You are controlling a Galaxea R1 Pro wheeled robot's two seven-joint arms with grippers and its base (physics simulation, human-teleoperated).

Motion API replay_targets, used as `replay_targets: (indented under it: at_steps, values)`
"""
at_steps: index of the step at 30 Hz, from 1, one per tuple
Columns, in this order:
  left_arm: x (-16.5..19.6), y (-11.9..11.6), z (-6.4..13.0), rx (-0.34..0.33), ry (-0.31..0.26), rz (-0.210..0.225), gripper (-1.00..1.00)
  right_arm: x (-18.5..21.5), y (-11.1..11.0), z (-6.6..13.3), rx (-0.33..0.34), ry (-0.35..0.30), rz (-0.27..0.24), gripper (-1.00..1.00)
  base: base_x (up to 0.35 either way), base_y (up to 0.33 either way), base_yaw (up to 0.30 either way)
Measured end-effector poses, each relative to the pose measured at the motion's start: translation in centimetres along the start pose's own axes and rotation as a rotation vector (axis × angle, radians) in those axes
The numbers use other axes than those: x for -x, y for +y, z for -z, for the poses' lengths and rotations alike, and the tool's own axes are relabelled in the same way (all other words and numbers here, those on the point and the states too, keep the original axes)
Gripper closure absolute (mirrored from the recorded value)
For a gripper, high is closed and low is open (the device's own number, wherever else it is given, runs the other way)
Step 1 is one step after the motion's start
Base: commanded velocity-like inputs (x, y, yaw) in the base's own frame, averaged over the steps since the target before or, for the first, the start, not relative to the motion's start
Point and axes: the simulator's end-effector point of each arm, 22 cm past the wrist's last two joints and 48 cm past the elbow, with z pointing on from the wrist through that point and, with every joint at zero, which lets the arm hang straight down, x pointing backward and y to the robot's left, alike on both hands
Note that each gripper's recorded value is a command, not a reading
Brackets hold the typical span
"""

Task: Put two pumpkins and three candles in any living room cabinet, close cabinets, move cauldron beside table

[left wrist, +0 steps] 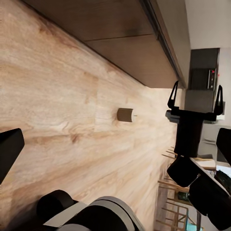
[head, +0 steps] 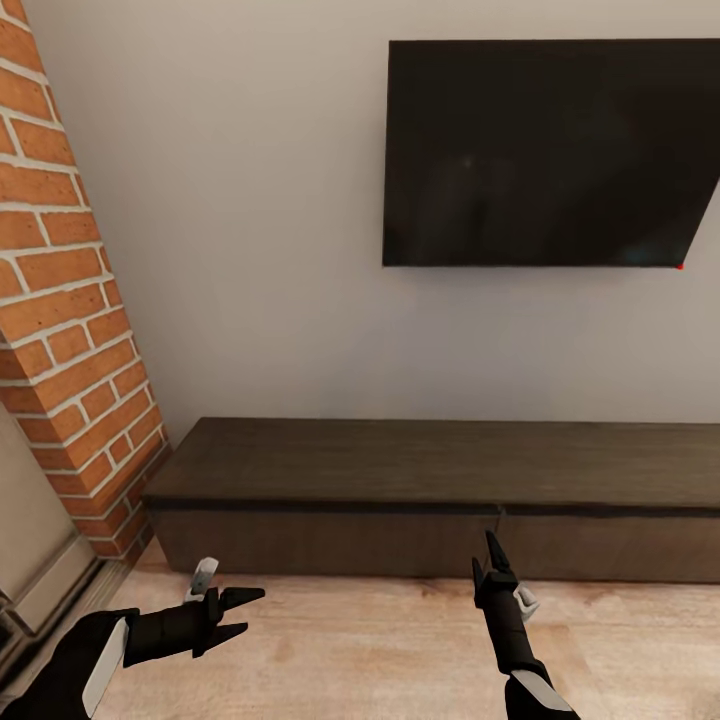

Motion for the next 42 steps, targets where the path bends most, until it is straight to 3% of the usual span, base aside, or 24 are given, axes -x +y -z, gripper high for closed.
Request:
replay_targets:
  at_steps: [22, 37, 42]
  values:
    - [-1.6, 4.4, -1.6, -0.002, 0.0, -0.001, -1.0, 0.3, -4.7, 1.6, 0.001, 0.003, -0.003, -1.0, 0.0, 0.0, 0.0]
    - [-2.8, 7.6, -2.5, 0.0, 0.001, -0.002, -1.0, 0.2, -9.0, 3.4, -0.028, 0.004, -0.014, -1.0, 0.0, 0.0, 0.0]
    - [-3.0, 8.5, -2.8, 0.007, 0.008, 0.015, -1.0, 0.3, -10.2, 3.7, -0.049, 0.002, -0.012, -1.0, 0.0, 0.0, 0.0]
